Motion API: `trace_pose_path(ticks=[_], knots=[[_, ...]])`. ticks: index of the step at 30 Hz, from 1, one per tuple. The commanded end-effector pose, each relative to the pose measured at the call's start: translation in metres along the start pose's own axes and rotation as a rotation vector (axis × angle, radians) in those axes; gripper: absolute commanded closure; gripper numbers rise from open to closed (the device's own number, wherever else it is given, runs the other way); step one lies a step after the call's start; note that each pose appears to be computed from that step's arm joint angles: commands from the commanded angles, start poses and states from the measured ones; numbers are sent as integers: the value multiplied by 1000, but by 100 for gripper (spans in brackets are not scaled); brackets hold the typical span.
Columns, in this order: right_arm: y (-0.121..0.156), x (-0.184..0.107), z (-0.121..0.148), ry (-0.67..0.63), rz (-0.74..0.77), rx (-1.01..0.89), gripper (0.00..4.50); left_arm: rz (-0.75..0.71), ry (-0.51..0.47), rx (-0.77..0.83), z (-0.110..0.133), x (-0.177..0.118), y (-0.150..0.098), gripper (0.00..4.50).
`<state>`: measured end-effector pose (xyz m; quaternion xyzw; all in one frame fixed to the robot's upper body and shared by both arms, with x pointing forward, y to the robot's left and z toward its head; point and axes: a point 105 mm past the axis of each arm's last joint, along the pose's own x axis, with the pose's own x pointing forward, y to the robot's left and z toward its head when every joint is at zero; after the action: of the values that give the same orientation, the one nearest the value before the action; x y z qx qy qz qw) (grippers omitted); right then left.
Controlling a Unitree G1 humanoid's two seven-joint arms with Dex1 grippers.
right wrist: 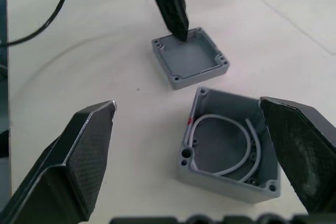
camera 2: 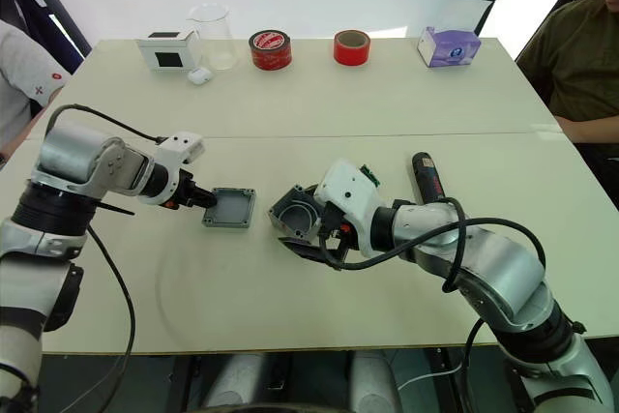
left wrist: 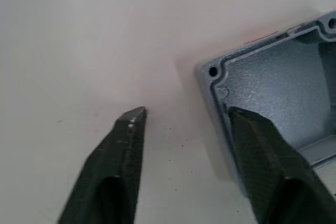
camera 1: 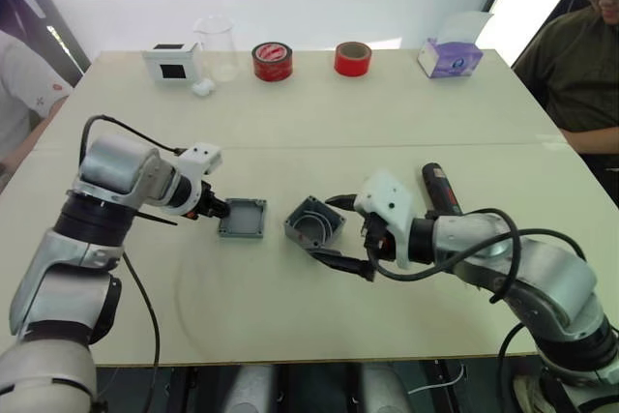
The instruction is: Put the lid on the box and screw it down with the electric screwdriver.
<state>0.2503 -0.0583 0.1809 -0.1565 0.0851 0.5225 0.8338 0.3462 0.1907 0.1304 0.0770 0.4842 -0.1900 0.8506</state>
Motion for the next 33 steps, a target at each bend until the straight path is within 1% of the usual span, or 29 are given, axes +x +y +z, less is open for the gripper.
trace_pose_path(ticks=[1, 3, 6, 8, 10, 11, 12, 13, 14, 16, 18, 20, 21, 24, 28, 33], knots=[[-2, -8, 16, -48, -7, -22, 0, -28, 42, -22, -12, 11, -5, 362], [-5, -10, 18, -59, -11, -3, 0, -33, 24, -30, -10, 10, -6, 443], [-11, -12, 20, -80, -25, 34, 0, -26, -14, -50, -4, 7, -4, 449], [-20, -14, 21, -103, -60, 76, 0, 4, -72, -86, 8, -1, 3, 449], [-39, -16, 26, -161, -137, 132, 0, 13, -229, -106, 32, -12, 10, 449], [-51, -15, 30, -199, -182, 181, 0, 31, -342, -63, 46, -20, 16, 449], [-59, -13, 35, -246, -196, 246, 0, 35, -490, -2, 62, -32, 19, 449], [-65, -10, 40, -281, -196, 297, 0, 17, -623, 40, 75, -46, 17, 449], [-69, -9, 42, -301, -189, 330, 0, 4, -709, 64, 82, -54, 14, 449], [-77, -5, 43, -321, -193, 407, 0, -8, -850, 80, 94, -68, 9, 449], [-90, 7, 49, -356, -194, 513, 0, 32, -962, 115, 102, -80, 8, 449], [-100, 17, 54, -383, -186, 597, 0, 38, -1018, 156, 106, -80, 0, 449], [-105, 22, 54, -378, -183, 615, 0, 18, -1044, 153, 108, -78, -6, 449], [-110, 31, 58, -349, -175, 590, 0, -42, -1099, 134, 114, -75, -22, 449], [-110, 36, 59, -327, -164, 557, 0, -78, -1137, 132, 120, -76, -33, 449], [-110, 37, 58, -320, -163, 543, 0, -99, -1140, 128, 126, -70, -44, 449]])
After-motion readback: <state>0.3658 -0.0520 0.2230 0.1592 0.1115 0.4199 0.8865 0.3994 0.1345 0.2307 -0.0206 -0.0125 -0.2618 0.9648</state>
